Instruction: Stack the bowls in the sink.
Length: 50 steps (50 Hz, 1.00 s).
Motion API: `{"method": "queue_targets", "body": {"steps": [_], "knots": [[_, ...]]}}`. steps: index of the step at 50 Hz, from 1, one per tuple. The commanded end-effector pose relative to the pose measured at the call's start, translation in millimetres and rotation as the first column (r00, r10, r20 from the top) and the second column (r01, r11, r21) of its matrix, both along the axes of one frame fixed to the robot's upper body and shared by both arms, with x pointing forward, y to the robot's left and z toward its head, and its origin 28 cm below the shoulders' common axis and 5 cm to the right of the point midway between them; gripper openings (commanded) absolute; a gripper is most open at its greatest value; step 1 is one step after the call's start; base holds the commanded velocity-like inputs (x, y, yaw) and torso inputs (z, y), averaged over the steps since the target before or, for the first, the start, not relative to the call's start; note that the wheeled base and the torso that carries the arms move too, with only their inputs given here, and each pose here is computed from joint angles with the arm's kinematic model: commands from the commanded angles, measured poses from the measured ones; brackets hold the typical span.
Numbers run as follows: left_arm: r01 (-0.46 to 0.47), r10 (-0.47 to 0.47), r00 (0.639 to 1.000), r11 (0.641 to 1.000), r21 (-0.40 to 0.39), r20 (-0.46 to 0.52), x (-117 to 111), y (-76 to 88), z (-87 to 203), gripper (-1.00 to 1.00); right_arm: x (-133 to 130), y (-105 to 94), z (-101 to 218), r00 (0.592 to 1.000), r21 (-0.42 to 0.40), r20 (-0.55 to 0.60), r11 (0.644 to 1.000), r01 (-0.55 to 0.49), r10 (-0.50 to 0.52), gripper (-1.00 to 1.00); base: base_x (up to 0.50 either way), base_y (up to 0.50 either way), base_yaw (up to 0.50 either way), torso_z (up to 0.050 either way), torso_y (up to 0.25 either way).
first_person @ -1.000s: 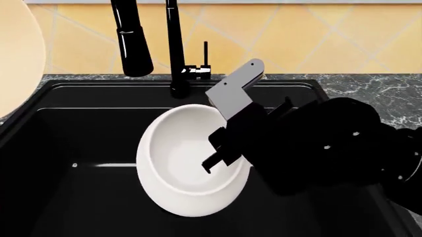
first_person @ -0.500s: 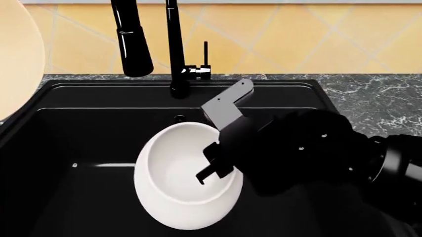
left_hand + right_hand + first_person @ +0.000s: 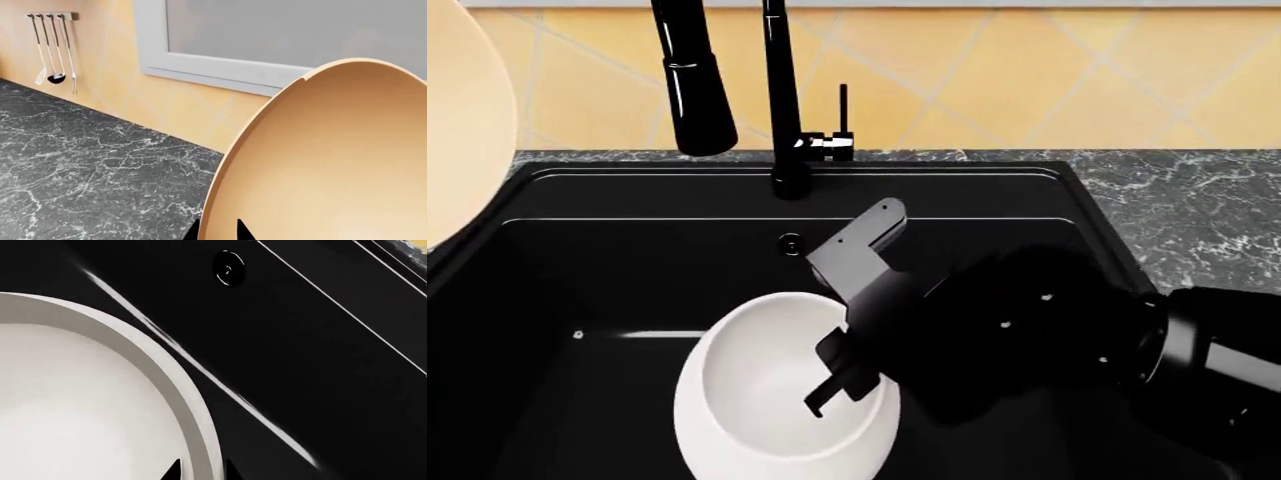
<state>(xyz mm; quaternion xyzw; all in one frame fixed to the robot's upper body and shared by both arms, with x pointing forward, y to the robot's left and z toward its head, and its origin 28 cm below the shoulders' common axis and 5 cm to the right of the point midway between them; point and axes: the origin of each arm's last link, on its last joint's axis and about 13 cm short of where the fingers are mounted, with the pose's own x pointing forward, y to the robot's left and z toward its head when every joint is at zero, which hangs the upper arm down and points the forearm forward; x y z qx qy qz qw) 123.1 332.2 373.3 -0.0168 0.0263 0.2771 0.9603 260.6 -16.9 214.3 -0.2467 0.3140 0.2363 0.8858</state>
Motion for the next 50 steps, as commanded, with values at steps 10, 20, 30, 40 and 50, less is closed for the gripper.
{"method": "queue_targets", "body": {"steps": [10,20,30,40,50], "knots": [[-0.002,0.002,0.999,1.000,-0.007,0.049,-3.9,1.5,3.5,-1.00,-0.3,9.4,-13.4,0.999,-0.031,-0.003,0.999,-0.037,0.037,-1.00,0.00,0.00,0.00,0.000,0.000],[-0.002,0.003,0.999,1.000,-0.008,0.050,-6.5,1.2,3.7,-1.00,3.5,16.0,-19.6,1.000,-0.022,-0.009,1.000,-0.014,0.014,-1.00,0.00,0.00,0.00,0.000,0.001],[-0.002,0.002,0.999,1.000,-0.010,0.050,-6.3,1.0,3.6,-1.00,9.5,20.1,-24.4,0.999,0.002,-0.016,1.000,0.028,-0.028,-1.00,0.00,0.00,0.00,0.000,0.000],[-0.003,0.003,0.999,1.000,-0.012,0.050,-5.5,1.7,3.1,-1.00,14.3,21.6,-34.2,0.997,0.005,-0.033,0.998,0.065,-0.065,-1.00,0.00,0.00,0.00,0.001,0.000],[-0.003,0.003,0.999,1.000,-0.011,0.049,-4.2,2.7,2.7,-1.00,18.9,22.6,-40.8,0.995,0.006,-0.051,0.996,0.090,-0.090,-1.00,0.00,0.00,0.00,0.000,0.001]]}}
